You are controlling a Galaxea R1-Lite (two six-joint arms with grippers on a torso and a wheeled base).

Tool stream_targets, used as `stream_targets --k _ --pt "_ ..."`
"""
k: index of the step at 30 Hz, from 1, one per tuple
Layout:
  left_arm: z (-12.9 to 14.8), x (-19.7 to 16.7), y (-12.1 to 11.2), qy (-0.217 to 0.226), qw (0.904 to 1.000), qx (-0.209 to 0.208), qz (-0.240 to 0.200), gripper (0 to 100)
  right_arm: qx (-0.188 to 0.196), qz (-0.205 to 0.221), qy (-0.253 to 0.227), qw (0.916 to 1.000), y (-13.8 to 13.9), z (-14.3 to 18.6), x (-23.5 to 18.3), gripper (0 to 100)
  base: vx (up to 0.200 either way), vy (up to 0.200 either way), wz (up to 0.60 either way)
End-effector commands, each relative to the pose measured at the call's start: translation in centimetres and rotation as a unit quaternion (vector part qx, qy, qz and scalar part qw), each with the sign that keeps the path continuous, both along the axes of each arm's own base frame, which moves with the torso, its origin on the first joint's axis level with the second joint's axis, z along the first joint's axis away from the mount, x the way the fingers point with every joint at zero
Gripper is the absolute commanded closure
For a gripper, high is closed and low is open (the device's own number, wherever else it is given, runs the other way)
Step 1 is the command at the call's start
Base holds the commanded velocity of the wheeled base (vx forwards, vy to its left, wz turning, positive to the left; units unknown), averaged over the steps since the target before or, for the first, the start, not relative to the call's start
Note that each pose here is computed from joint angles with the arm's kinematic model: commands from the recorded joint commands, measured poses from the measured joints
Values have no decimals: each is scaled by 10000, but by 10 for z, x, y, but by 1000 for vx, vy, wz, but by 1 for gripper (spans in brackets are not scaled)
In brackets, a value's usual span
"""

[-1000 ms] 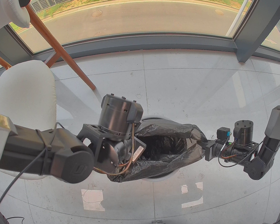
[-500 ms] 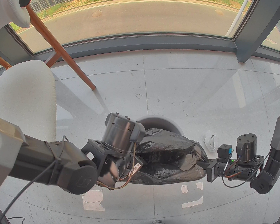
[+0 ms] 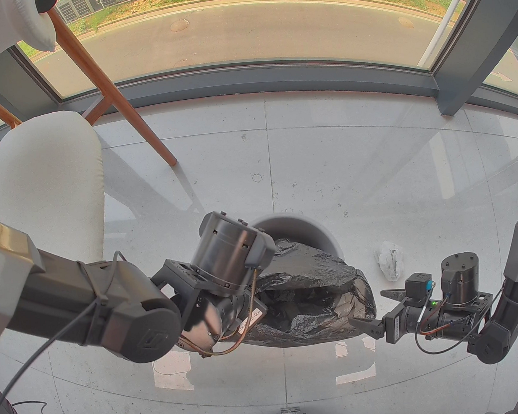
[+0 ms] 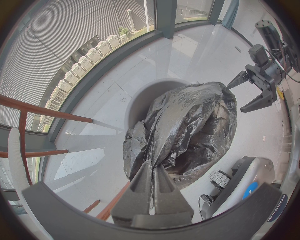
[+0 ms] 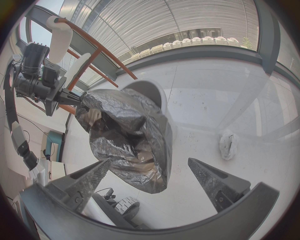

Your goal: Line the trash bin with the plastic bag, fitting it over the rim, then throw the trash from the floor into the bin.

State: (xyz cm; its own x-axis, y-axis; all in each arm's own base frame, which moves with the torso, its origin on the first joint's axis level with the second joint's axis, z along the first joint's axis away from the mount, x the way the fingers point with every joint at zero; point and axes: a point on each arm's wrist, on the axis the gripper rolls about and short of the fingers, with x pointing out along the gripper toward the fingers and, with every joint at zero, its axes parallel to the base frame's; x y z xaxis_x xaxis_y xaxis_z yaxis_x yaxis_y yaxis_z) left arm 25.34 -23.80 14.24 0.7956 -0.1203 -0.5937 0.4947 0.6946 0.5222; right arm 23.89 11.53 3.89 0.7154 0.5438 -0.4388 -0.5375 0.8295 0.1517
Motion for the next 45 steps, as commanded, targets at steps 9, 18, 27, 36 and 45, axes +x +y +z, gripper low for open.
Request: stream_targets --k 9,18,27,36,45 --pt "29 61 -22 -613 9955 -643 341 100 945 -595 -901 9897 -13 69 -22 0 0 0 0" --pt "24 92 -24 -940 9902 -857 577 100 982 -567 -929 9892 -5 68 -8 0 0 0 0" --pt "26 107 -9 -1040 9880 -843 771 100 670 317 -43 9972 29 34 -46 0 0 0 0" --pt "31 107 -10 -1090 9871 -914 739 100 -101 1314 -633 9893 69 5 -10 0 0 0 0" --pt "35 102 -20 -1138 9865 -1002 620 100 74 2332 -1729 9569 90 23 31 0 0 0 0"
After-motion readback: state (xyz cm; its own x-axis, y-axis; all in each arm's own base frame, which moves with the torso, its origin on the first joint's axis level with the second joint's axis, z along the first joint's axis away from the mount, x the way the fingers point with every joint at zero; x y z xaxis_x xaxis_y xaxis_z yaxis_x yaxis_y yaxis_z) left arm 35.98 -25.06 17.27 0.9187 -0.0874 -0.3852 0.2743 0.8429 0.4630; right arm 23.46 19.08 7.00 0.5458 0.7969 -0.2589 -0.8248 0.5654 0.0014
